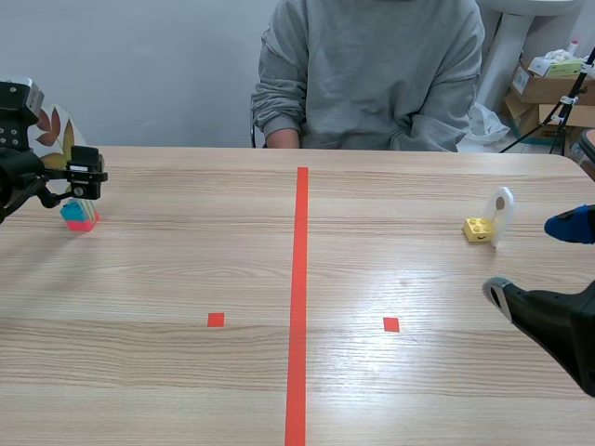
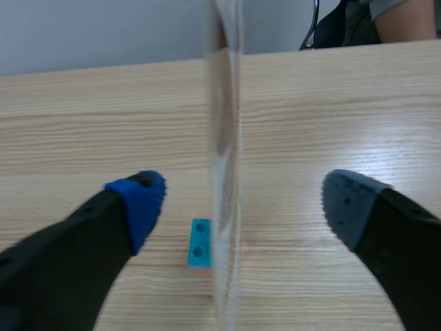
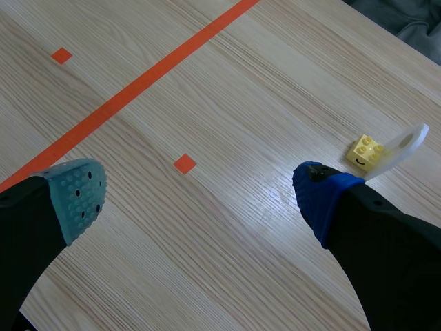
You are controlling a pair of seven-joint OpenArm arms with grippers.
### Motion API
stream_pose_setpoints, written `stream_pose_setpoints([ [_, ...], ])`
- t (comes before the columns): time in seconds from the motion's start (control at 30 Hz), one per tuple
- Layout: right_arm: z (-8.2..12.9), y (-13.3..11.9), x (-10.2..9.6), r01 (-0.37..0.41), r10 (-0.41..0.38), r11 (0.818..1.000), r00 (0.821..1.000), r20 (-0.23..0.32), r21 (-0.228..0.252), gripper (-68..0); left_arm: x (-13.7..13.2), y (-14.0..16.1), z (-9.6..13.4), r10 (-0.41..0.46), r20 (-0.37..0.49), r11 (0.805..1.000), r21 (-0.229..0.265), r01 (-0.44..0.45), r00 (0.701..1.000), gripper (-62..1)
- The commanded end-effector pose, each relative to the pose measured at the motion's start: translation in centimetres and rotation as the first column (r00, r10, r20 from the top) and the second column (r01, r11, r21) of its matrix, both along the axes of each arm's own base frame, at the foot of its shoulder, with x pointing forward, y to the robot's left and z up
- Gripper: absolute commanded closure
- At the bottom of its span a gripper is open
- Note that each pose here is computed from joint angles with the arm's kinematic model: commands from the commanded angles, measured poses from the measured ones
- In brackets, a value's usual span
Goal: Do the leaf sorting experiment
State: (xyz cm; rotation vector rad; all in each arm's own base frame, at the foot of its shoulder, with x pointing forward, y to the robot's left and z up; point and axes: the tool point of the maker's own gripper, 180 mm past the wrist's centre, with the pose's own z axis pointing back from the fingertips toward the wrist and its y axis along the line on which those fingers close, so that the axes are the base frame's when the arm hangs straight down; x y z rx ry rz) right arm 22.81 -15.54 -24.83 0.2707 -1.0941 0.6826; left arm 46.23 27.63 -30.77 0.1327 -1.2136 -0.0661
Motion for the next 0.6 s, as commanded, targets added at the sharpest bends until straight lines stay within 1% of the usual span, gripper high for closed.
stream_pose_setpoints([
  [0.0,0.7,-0.1,0.5,-0.007,0.007,1.0,1.0,0.027,0.003,-54.9,1.1,0.3,2.9,-0.001,0.085,1.0,0.008,0.001,0.996,-58.1],
  [0.1,0.7,-0.1,0.5,-0.007,0.006,1.0,1.0,0.027,0.003,-54.9,1.2,0.3,4.0,-0.012,0.109,1.0,0.025,0.009,0.994,-59.8],
  [0.2,0.7,-0.1,0.5,-0.007,0.006,1.0,1.0,0.027,0.003,-54.9,0.6,0.1,4.9,-0.039,0.119,0.998,0.058,0.032,0.992,-59.8],
  [0.27,0.7,-0.1,0.5,-0.007,0.006,1.0,1.0,0.027,0.002,-54.9,-0.1,-0.3,5.7,-0.073,0.127,0.994,0.088,0.062,0.989,-59.8],
  [0.37,0.7,-0.1,0.5,-0.007,0.006,1.0,1.0,0.027,0.003,-54.9,-1.9,-1.8,7.0,-0.156,0.147,0.984,0.107,0.141,0.977,-59.8],
  [0.47,0.7,-0.1,0.5,-0.007,0.006,1.0,1.0,0.027,0.003,-54.9,-4.4,-4.0,8.1,-0.255,0.151,0.962,0.142,0.234,0.955,-59.8],
  [0.53,0.7,-0.1,0.5,-0.007,0.006,1.0,1.0,0.027,0.003,-54.9,-6.4,-5.7,8.8,-0.323,0.15,0.938,0.183,0.294,0.935,-59.8],
  [0.57,0.7,-0.1,0.5,-0.007,0.006,1.0,1.0,0.027,0.003,-54.9,-7.5,-6.7,9.0,-0.359,0.143,0.923,0.205,0.327,0.922,-59.8],
])
